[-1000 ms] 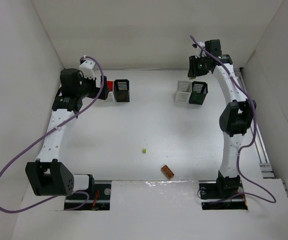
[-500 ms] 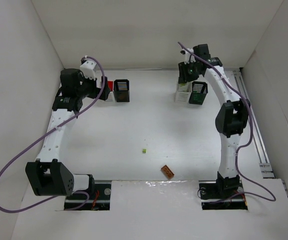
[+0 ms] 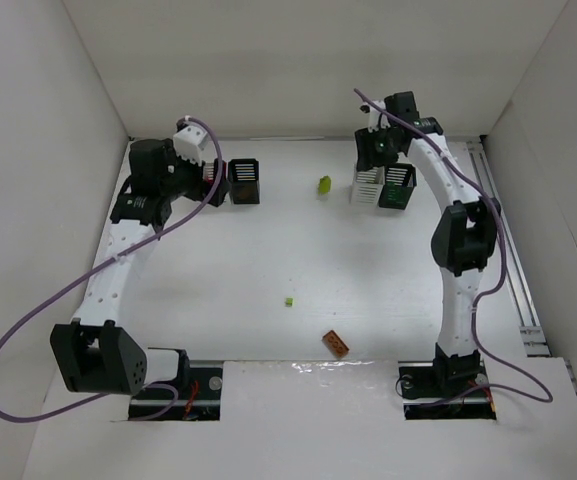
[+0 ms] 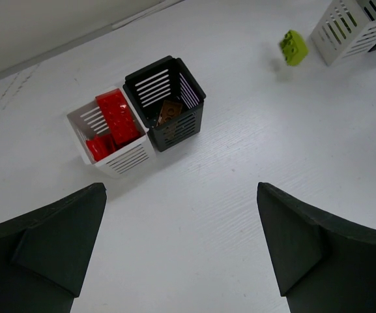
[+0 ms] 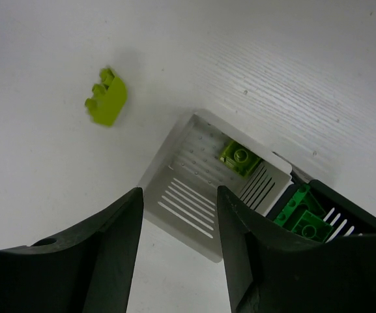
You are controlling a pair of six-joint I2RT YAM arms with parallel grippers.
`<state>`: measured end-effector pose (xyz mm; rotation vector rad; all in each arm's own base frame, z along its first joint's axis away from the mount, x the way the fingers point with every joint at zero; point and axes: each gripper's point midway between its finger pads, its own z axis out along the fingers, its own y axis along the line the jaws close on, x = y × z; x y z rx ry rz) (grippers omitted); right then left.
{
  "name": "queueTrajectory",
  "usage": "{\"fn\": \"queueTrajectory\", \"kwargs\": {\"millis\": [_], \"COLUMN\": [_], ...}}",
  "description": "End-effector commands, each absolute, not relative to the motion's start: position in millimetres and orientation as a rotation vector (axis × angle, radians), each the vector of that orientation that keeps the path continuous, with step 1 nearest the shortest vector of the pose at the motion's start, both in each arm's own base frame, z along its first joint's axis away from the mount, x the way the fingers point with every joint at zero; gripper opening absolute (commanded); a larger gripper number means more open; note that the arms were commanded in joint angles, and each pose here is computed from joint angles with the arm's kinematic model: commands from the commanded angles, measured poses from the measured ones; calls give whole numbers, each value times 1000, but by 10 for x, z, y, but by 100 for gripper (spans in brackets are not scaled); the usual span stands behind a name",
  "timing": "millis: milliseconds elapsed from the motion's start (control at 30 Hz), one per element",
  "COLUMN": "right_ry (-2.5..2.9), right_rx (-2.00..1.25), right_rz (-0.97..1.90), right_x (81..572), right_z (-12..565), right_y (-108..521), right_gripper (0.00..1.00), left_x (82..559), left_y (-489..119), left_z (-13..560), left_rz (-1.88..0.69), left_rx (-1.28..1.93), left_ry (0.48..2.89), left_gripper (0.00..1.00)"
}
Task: Sort the legos into containers by color
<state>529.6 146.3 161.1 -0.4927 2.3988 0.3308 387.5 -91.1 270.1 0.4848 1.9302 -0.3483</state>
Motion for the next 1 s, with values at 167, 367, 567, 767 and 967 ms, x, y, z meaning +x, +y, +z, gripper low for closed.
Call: {"fn": "queueTrajectory", "kwargs": {"millis": [167,367,567,767,967], "right_ry": [2225,2136,2164,2118,2141], "right_rx": [-588,-773,-760,-656,-393], "right_rz": [419,416,440,400,368], "right_x": [5091,5001,5198,5506,5707], "right_z": [2259,2311,1990,1795,1647], "right_y": [1618,2229,2808,2903,3011], "right_gripper": [56,63,75,95,97], "left_x": [3754,3778,3801,3823,3828], "left_y": [-1154,-1184,-1137,-1091,-1060], "left_z": [2769,2745,2737,2732,2686], "left_rz": [-364,-362,-337,-304,-287], "left_rx": [604,609,581,572,562], "left_ry": [1856,1858,1870,1874,1888], "left_gripper": [100,100,100,100,100]}}
